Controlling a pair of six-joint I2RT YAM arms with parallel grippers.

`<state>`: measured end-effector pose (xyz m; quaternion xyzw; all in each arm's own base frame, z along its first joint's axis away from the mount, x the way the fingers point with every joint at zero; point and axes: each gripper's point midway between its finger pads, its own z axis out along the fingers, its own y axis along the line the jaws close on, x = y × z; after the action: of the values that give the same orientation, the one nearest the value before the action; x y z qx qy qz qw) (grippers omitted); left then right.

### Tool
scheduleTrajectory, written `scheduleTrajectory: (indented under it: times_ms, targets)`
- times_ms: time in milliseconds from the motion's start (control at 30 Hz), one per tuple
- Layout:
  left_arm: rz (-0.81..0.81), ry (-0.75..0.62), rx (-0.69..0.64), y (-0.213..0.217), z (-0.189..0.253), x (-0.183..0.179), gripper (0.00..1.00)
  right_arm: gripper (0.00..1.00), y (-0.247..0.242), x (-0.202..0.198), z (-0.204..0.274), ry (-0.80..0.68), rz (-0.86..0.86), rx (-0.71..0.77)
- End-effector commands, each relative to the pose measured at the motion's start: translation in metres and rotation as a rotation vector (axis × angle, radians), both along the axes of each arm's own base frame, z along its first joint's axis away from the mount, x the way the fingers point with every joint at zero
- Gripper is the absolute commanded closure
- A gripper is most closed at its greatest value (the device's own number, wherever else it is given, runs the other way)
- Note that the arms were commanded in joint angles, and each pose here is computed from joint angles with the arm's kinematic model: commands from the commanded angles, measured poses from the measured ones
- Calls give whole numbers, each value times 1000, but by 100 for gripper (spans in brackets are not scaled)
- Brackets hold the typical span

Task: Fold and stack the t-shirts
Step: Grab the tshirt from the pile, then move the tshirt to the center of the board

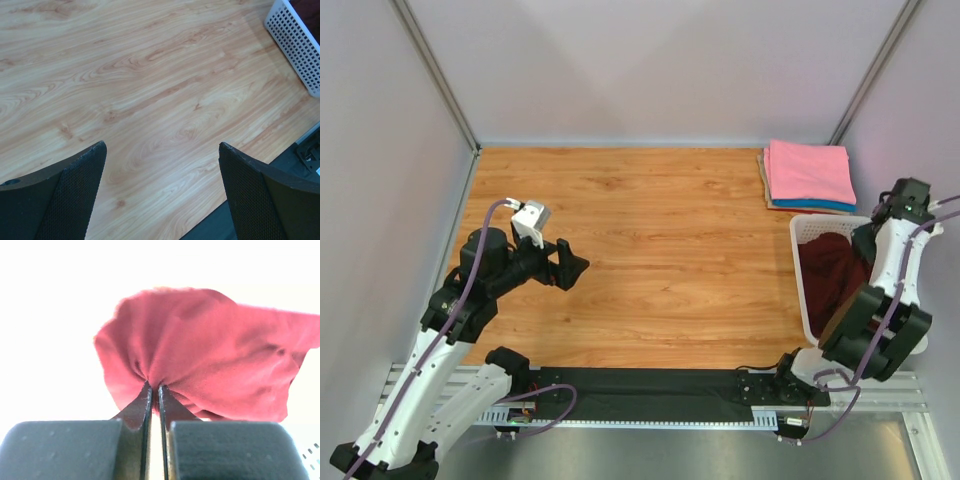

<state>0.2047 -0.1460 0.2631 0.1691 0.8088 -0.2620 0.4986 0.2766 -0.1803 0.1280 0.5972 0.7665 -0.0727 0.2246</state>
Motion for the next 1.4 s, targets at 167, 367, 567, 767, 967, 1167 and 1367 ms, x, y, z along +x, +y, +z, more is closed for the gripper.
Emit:
scheduleTrajectory:
  times_ms: [167,367,567,767,967,1167,1367]
  targets:
    - [59,-50,7,11,9,2,1,100,112,52,292,-823,593,52]
    - [210,-29,27,32,3,12,1,100,227,16,440,-1201,1042,71]
    - [268,-41,-1,39,13,13,1,98,297,32,408,-1206,1207,300]
    - [264,2,-59,38,22,-4,1,86,389,26,216,-751,1336,347]
    - [229,171,-31,27,-2,-9,2,57,406,-5,35,-307,1385,410]
    - [191,276,-106,2,-47,2,1,33,348,-8,17,-173,1301,122]
    - [252,470,-123,-15,-110,23,6,33,356,26,0,-202,1329,107]
